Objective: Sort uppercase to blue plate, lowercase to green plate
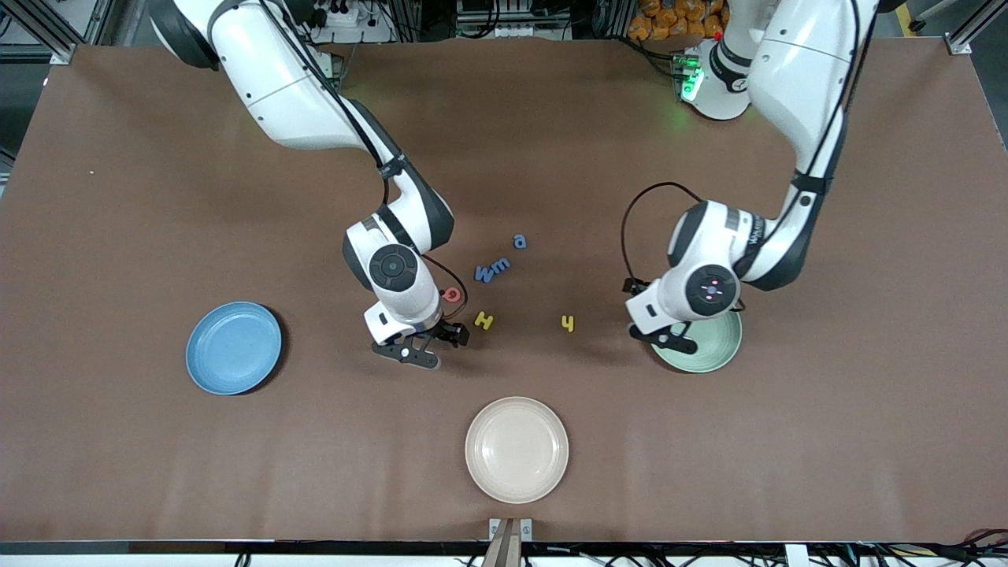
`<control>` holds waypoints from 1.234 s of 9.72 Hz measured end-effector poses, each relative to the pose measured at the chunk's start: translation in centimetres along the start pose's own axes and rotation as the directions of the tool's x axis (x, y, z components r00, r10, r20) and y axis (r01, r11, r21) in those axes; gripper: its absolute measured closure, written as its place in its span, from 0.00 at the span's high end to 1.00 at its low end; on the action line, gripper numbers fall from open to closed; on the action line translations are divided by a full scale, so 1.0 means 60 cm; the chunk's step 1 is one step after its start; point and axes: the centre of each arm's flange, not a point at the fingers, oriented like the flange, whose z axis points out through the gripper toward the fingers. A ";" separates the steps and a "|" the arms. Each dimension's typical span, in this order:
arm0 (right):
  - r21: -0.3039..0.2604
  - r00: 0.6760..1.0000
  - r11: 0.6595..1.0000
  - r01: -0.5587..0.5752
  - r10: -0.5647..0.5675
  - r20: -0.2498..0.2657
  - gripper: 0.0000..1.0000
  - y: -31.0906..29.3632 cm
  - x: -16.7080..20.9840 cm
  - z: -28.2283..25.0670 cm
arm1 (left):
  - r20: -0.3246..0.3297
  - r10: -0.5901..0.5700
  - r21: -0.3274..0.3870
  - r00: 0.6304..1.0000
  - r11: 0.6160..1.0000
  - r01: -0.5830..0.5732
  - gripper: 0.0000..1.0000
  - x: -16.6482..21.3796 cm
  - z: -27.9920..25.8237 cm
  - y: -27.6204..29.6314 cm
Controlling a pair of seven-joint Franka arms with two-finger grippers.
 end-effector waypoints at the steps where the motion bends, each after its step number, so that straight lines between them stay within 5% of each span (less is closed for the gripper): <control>1: -0.001 1.000 1.000 0.002 -0.002 0.001 1.00 0.000 0.000 0.000 | -0.038 -0.019 0.002 0.999 1.000 0.019 1.00 0.015 -0.003 0.051; 6: -0.015 0.998 0.998 0.066 -0.066 0.021 1.00 0.002 -0.015 0.015 | -0.254 -0.101 -0.064 0.962 0.994 0.088 1.00 0.101 0.006 0.114; 12: -0.012 0.997 0.997 0.072 -0.072 0.023 1.00 -0.001 -0.022 0.019 | -0.269 -0.160 -0.092 0.950 0.986 0.140 1.00 0.077 0.014 0.226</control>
